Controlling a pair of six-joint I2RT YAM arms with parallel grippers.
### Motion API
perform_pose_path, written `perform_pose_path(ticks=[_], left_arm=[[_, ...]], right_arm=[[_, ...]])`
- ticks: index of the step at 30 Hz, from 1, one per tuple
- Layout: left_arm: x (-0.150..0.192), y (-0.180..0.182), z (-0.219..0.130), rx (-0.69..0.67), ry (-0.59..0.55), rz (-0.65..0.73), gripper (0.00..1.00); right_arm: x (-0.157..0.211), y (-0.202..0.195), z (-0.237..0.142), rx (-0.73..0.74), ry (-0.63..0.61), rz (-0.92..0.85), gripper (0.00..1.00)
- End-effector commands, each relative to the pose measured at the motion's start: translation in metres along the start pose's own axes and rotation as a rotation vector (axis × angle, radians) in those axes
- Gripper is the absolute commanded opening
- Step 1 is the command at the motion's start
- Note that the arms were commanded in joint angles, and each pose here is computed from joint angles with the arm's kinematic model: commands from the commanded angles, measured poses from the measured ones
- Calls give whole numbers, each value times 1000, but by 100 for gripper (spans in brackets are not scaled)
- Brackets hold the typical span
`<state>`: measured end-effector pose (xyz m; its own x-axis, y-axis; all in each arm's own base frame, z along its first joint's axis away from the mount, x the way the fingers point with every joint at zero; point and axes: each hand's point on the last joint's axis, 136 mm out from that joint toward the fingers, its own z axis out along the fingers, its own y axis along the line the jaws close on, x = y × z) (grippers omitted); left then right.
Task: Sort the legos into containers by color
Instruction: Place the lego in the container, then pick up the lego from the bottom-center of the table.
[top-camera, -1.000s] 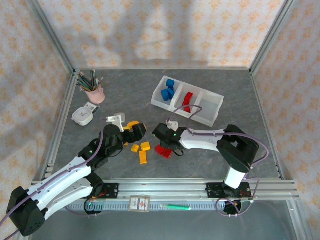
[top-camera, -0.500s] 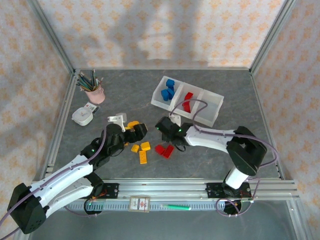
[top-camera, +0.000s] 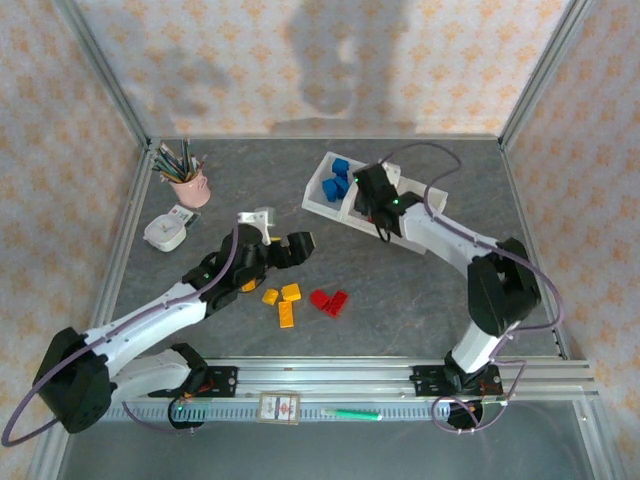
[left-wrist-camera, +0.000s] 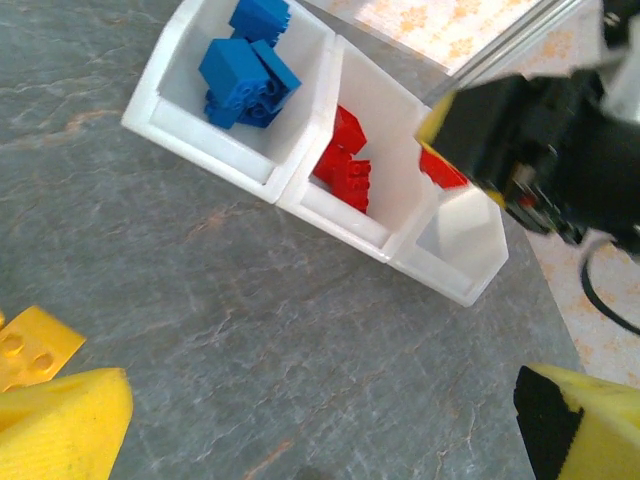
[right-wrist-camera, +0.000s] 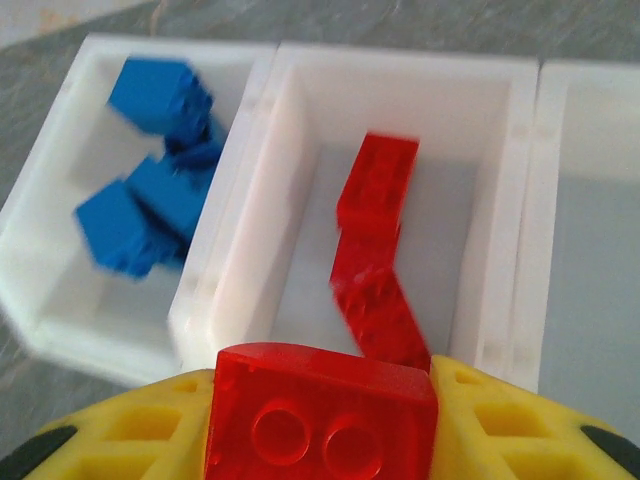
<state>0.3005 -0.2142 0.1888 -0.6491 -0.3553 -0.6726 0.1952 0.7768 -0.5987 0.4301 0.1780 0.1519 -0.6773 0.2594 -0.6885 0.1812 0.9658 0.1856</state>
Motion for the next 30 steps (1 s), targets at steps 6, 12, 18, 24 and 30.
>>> perform_pose_path(ticks=[6, 12, 18, 24, 30], left_arm=[[-23, -33, 19, 81, -18, 58, 99], [-30, -41, 21, 97, -28, 60, 99], [-27, -39, 16, 97, -24, 56, 99], [-18, -26, 2, 63, -13, 44, 99], [-8, -8, -23, 22, -19, 32, 99]], right_arm=[[-41, -5, 61, 75, -11, -56, 56], [-58, 5, 47, 17, -50, -61, 68], [-45, 24, 14, -110, -31, -92, 72], [10, 35, -20, -172, 47, -157, 75], [59, 41, -57, -233, 107, -195, 77]])
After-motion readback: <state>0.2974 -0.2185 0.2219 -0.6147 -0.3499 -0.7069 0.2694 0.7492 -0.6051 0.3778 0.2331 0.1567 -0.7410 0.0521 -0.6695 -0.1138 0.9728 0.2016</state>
